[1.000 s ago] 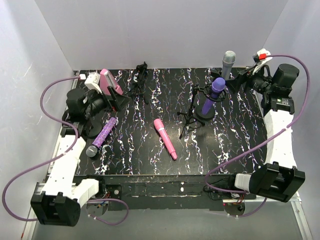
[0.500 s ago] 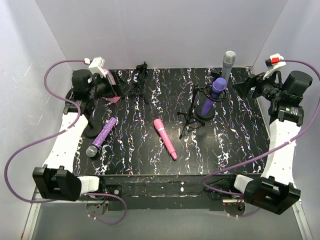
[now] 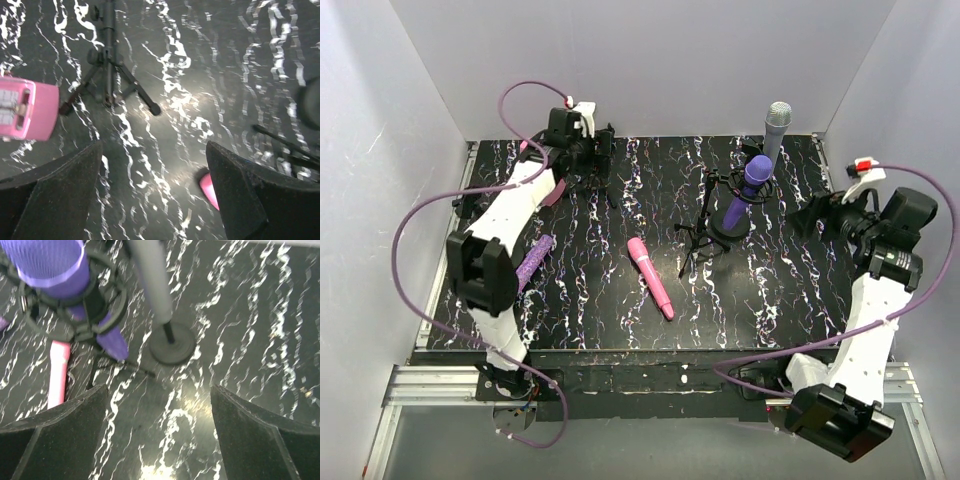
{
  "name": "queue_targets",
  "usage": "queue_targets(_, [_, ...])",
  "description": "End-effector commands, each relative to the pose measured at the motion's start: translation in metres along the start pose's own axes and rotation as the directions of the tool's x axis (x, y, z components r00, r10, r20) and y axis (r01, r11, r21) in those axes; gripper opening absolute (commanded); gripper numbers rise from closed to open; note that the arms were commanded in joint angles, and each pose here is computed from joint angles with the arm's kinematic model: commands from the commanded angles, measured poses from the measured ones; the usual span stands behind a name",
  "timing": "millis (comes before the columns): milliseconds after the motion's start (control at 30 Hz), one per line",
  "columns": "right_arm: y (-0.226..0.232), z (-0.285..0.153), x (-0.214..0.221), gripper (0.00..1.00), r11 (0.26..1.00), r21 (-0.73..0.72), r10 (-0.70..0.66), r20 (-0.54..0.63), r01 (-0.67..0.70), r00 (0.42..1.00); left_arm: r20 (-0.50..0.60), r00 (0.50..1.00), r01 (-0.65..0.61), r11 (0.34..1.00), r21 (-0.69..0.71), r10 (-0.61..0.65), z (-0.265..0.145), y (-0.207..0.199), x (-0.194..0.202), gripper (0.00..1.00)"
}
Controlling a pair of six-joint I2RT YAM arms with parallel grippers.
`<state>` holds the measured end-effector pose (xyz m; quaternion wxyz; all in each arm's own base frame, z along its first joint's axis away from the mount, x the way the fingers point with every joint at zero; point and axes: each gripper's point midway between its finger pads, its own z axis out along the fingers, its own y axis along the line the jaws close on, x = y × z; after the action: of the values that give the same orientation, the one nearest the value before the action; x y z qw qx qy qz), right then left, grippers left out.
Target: Attach the microphones to the stand
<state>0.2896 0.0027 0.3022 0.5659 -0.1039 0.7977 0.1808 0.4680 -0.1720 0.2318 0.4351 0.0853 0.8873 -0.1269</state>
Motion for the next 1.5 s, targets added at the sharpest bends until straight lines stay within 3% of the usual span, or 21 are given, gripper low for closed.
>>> queue_targets(0, [0.03, -0.01, 0.045, 0.9, 0.993, -0.118, -0.002, -0.073, -0.007, 0.997, -0.045, 0.992, -0.122, 0.986, -0.118, 0.117, 0.029, 0.025, -0.005, 0.8])
queue_targets(233, [0.063, -0.016, 0.086, 0.9, 0.97, -0.243, -0.001, -0.039, -0.009, 0.999, -0.043, 0.982, -0.19, 0.967, -0.169, 0.186, 0.085, 0.037, -0.023, 0.73])
queue_targets(533, [0.07, -0.014, 0.098, 0.89, 0.953, -0.3, 0.035, -0.036, -0.044, 0.999, -0.109, 0.964, -0.258, 0.949, -0.183, 0.242, 0.151, 0.051, -0.002, 0.72])
queue_targets(633, [0.071, -0.013, 0.101, 0.89, 0.95, -0.31, 0.042, -0.035, -0.051, 0.999, -0.098, 0.961, -0.272, 0.948, -0.165, 0.259, 0.165, 0.049, -0.003, 0.73])
queue_targets(800, [0.069, -0.012, 0.103, 0.88, 0.951, -0.303, 0.049, -0.039, -0.059, 0.998, -0.078, 0.962, -0.27, 0.945, -0.184, 0.26, 0.185, 0.053, 0.002, 0.63])
queue_targets(1233, [0.069, -0.011, 0.105, 0.88, 0.948, -0.31, 0.06, -0.039, -0.07, 0.997, -0.1, 0.961, -0.275, 0.937, -0.215, 0.259, 0.219, 0.064, 0.031, 0.64])
queue_targets(1300, [0.069, -0.011, 0.105, 0.88, 0.947, -0.314, 0.06, -0.039, -0.069, 0.997, -0.11, 0.959, -0.278, 0.937, -0.211, 0.26, 0.223, 0.066, 0.036, 0.57])
queue_targets(1400, [0.069, -0.011, 0.105, 0.88, 0.947, -0.312, 0.061, -0.037, -0.07, 0.997, -0.12, 0.956, -0.287, 0.933, -0.215, 0.267, 0.223, 0.068, 0.039, 0.4])
queue_targets(1467, [0.069, -0.011, 0.105, 0.88, 0.947, -0.313, 0.064, -0.039, -0.073, 0.997, -0.123, 0.954, -0.294, 0.931, -0.216, 0.273, 0.221, 0.068, 0.039, 0.24])
